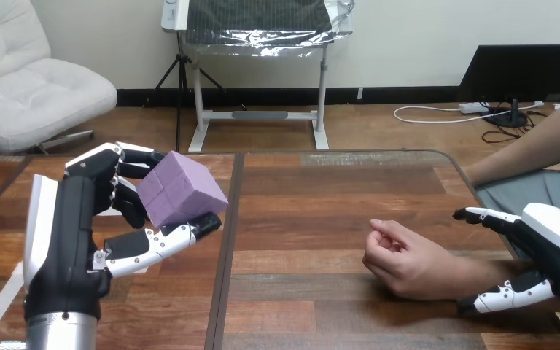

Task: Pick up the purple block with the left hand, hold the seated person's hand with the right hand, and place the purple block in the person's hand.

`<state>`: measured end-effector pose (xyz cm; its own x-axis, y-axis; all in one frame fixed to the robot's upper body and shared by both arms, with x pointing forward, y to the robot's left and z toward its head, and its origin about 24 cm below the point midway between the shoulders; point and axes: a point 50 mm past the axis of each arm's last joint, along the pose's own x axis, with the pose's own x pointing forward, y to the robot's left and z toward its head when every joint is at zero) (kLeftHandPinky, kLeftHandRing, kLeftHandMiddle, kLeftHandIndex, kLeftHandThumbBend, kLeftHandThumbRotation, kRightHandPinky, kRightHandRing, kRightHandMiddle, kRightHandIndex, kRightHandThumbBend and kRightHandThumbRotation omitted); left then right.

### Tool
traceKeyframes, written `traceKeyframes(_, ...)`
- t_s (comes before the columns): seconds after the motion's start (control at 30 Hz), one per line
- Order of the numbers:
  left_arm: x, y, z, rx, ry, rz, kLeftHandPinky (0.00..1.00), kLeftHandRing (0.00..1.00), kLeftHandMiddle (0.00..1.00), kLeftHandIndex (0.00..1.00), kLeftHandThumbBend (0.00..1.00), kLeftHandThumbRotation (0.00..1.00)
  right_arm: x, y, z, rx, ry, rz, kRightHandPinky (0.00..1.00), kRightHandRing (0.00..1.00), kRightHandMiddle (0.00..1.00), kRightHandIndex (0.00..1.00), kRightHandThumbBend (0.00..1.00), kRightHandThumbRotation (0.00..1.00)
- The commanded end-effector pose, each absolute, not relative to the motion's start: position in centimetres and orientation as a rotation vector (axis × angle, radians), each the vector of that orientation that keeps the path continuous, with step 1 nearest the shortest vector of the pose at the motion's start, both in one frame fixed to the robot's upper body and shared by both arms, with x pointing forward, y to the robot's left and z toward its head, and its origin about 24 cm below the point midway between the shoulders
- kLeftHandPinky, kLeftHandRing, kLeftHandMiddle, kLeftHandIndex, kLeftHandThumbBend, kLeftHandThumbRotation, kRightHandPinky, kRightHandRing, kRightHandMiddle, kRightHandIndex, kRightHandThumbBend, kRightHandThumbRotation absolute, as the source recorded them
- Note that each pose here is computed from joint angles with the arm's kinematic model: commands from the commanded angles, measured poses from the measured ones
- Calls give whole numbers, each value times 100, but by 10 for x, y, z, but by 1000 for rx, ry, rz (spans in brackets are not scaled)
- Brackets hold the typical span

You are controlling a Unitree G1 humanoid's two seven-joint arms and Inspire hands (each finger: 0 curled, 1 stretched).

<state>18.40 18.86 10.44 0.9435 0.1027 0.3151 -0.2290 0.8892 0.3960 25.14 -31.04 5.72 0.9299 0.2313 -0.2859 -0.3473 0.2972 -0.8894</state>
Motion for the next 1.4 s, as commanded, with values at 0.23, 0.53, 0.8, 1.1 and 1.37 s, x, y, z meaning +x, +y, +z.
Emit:
traceKeyframes(0.23,186,189,113,422,-355,179,26,31,36,40,68,0,270,-319,81,-1331,95,388,92,90,89,90,100,40)
traceKeyframes(0.53,186,189,112,421,-353,182,26,31,36,40,68,0,272,-321,79,-1361,121,400,92,89,89,90,100,37)
traceKeyframes(0.8,186,189,113,414,-351,181,26,31,36,40,68,0,273,-322,77,-1386,141,403,90,88,89,89,100,31)
traceKeyframes(1.1,186,189,113,418,-356,179,26,31,36,40,68,0,274,-321,73,-1419,145,408,87,87,87,87,98,27)
traceKeyframes(1.37,187,188,113,413,-361,176,25,31,36,40,67,0,274,-321,67,-1430,167,417,85,86,86,86,98,24)
